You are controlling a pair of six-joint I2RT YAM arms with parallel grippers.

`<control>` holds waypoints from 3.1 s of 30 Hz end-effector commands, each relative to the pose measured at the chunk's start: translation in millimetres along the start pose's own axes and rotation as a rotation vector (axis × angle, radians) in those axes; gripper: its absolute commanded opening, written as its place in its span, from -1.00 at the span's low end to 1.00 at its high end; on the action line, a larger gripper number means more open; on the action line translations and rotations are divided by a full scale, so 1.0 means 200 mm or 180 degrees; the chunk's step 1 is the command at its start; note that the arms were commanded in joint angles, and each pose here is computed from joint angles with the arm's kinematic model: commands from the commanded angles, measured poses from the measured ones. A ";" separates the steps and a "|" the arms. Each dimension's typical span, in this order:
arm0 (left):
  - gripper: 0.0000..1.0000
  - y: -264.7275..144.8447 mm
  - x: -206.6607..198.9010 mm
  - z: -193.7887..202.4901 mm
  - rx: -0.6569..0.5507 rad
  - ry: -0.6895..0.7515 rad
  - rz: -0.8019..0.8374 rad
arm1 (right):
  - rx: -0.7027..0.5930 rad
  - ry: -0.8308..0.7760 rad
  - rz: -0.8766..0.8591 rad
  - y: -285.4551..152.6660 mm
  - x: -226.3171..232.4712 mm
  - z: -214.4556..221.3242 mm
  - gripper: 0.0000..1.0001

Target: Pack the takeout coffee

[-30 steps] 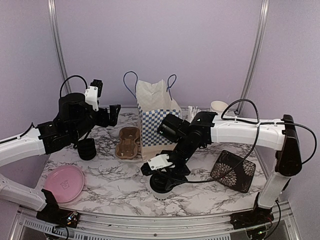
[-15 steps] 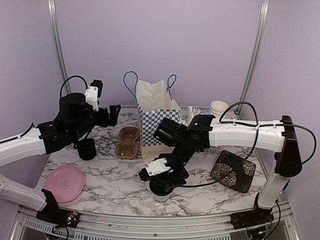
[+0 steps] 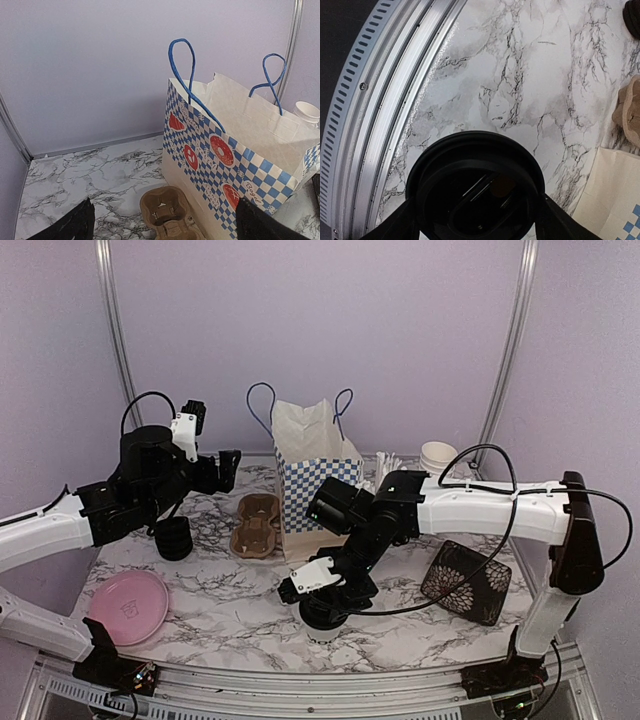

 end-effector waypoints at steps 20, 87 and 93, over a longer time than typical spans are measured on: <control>0.98 0.04 0.07 -0.02 0.0048 -0.0013 -0.0078 | -0.0110 0.0930 0.0399 -0.45 -0.06 0.44 0.27; 0.88 0.01 -0.03 -0.08 0.0054 -0.0006 0.0466 | -0.0327 0.2576 0.2318 -1.33 -0.89 1.31 0.50; 0.87 0.00 -0.04 -0.08 0.0066 -0.0005 0.0529 | -0.0225 0.2572 0.2219 -1.25 -1.02 1.27 0.12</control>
Point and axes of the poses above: each gripper's point midway between its finger pads, its own y axis out along the fingers, its own x axis along the line the jaws close on, z = x × y, the point moved 1 cm from there along -y, back along the fingers, and after that the axes turned 6 degrees about y, right-handed, at the moved point
